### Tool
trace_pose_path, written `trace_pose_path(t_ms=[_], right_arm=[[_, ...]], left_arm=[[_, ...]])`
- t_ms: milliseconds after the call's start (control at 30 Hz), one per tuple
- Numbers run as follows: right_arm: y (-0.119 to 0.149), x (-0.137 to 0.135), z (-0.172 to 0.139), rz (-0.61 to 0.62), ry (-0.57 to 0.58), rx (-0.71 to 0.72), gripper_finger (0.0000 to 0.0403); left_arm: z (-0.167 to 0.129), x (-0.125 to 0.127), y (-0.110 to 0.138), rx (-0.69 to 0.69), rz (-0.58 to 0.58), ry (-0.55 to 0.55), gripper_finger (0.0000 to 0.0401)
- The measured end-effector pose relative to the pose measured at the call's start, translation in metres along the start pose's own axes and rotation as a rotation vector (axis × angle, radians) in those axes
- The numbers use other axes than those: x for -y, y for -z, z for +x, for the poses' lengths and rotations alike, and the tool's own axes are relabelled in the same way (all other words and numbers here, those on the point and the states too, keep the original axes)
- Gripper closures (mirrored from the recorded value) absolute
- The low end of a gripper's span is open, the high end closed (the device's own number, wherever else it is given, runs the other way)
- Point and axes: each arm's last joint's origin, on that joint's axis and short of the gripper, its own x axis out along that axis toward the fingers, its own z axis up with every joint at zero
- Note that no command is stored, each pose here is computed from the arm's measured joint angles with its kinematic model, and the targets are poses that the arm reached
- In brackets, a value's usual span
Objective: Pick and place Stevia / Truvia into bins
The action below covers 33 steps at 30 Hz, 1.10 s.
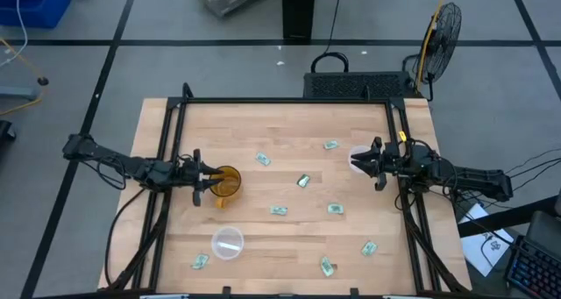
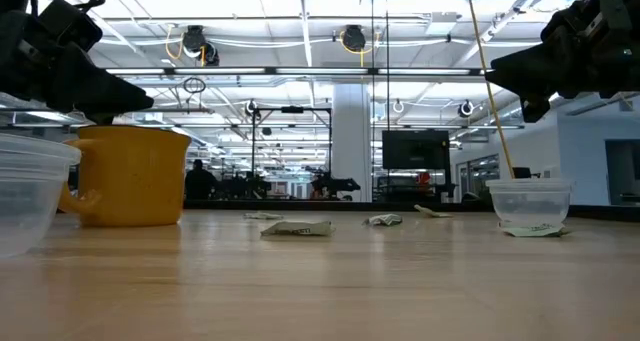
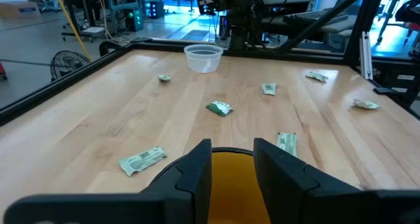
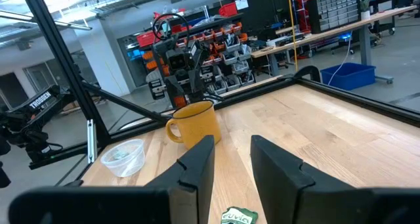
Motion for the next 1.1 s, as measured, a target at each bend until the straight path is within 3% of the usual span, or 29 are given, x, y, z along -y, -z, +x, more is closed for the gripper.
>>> trace_pose_path(t_ms=[300,500,933,1100], right_arm=[[-0.0002,-0.0001,0.0000,0.000,-0.001,0.002,0.0307],[-0.0002,-0.0001,0.0000,0.000,-0.001,0.002,0.0307],[-0.0020,-0.0006,0.0000,-0.001,-0.006,0.021,0.0307],[-0.0023,-0.0007,0.0000,-0.001,-0.007,0.024,0.0307]], left_arm=[[0.0000,-0.0002,-0.0003,0.006,-0.027,-0.006,0.0283],[0.0000,0.0003,-0.0015,0.016,-0.246,0.006,0.0283],[0.0000,-0.0005,-0.0032,0.039,-0.243,-0.022,0.0283],[-0.0003,-0.0031,-0.0039,0.064,-0.246,-0.112,0.0283]])
